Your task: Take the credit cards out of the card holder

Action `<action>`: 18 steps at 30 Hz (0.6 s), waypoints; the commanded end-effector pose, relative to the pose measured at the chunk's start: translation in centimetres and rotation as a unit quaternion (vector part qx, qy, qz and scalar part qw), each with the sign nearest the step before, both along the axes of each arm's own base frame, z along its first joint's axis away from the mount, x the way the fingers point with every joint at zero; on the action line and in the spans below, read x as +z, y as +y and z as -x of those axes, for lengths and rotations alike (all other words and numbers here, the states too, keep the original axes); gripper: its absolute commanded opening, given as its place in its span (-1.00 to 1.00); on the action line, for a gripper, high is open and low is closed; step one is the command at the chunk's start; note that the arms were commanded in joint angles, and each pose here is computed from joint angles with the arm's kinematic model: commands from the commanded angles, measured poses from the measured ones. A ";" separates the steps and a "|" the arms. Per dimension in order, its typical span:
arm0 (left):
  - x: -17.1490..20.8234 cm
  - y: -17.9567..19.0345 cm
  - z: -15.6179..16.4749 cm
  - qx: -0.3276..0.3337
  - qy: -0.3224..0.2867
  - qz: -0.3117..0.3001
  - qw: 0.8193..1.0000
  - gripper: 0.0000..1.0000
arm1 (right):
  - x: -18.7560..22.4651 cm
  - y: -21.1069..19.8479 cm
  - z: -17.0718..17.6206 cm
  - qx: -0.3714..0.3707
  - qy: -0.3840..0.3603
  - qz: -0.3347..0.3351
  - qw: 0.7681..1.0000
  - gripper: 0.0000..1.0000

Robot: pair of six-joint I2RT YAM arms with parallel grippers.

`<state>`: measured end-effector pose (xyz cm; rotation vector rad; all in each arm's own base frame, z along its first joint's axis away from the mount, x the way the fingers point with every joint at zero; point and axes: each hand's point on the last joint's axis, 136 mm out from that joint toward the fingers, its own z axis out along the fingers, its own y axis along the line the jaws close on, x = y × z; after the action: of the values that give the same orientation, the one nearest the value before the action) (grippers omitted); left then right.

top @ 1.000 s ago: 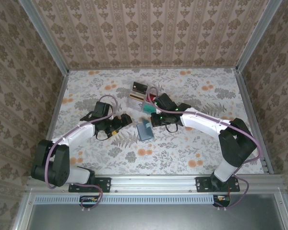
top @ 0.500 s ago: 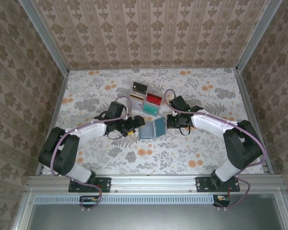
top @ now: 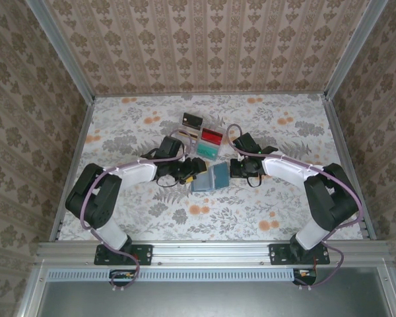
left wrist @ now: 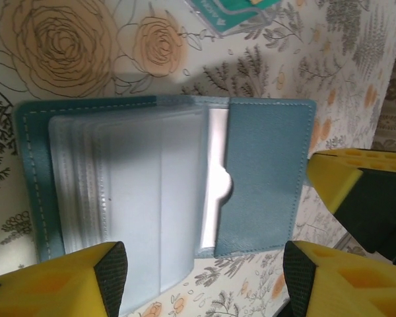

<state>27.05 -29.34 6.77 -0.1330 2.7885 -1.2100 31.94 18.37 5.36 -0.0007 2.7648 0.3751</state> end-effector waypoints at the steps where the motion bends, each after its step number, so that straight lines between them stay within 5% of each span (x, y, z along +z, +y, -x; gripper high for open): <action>1: -0.4 0.0 -0.1 -0.005 0.004 -0.015 1.000 0.33 | -0.9 0.0 0.4 -0.007 0.018 -0.008 1.000 -0.87; 18: -0.8 -1.0 0.1 -0.029 0.009 0.004 1.000 0.17 | -1.5 0.4 0.5 -0.007 0.032 -0.013 0.999 -0.87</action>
<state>26.70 -29.22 5.02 -0.1494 2.8518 -1.1798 31.65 18.64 4.35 0.0213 2.7998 0.3930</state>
